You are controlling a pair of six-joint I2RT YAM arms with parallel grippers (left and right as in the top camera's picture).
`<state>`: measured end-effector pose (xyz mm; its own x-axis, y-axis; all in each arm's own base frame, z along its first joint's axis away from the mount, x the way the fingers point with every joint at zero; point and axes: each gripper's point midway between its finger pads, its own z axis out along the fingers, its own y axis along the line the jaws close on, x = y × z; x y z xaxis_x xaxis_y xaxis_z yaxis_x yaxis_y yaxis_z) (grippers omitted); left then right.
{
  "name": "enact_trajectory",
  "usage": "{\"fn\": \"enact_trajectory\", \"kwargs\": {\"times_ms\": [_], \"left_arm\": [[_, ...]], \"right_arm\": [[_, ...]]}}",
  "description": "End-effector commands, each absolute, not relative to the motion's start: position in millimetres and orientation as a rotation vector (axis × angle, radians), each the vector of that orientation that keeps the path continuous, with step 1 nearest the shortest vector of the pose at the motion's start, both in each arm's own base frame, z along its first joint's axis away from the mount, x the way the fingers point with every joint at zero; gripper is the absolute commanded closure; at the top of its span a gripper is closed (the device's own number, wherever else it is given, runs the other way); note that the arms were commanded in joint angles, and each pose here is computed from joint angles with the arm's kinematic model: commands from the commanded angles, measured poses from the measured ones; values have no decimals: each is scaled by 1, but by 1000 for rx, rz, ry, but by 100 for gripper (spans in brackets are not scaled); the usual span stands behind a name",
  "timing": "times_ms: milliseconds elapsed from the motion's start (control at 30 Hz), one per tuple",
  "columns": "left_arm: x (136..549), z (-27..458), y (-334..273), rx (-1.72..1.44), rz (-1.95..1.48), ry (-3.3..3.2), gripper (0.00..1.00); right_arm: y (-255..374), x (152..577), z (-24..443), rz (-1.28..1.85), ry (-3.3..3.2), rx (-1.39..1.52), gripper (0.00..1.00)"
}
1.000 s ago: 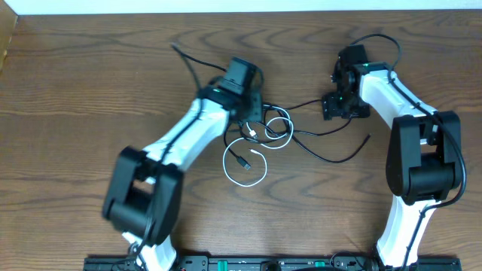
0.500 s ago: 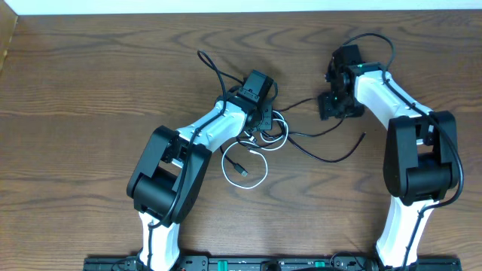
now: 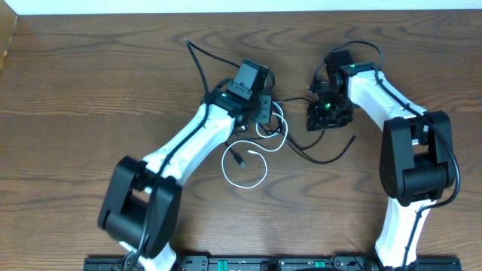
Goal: Untangle cables
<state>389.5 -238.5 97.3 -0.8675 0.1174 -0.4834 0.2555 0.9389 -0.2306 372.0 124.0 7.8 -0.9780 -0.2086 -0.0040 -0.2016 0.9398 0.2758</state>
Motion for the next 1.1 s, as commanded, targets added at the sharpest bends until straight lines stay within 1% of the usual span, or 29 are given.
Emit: {"fn": "enact_trajectory", "kwargs": {"times_ms": [0, 200, 333, 533, 733, 867, 933, 1000, 1067], "left_arm": [[389, 100, -235, 322, -372, 2613, 93], [383, 93, -227, 379, -334, 2645, 92], [387, 92, -214, 336, -327, 2661, 92], [379, 94, -218, 329, -544, 2705, 92], [376, 97, -223, 345, -636, 2705, 92], [369, 101, -233, 456, -712, 2680, 93], [367, 101, -235, 525, -722, 2661, 93], [364, 99, -234, 617, -701, 2641, 93], [360, 96, -232, 710, -679, 2621, 93]], "right_arm": [[160, 366, 39, -782, -3021, 394, 53], [196, 362, 78, -1290, -2861, 504, 53], [207, 362, 100, -1535, -2767, 557, 52], [207, 365, 100, -1549, -2781, 579, 51], [216, 368, 99, -1546, -2799, 651, 51], [213, 370, 87, -1411, -2864, 687, 52], [210, 370, 80, -1334, -2896, 697, 60], [206, 372, 75, -1276, -2922, 698, 72], [203, 373, 73, -1249, -2937, 693, 79]]}}
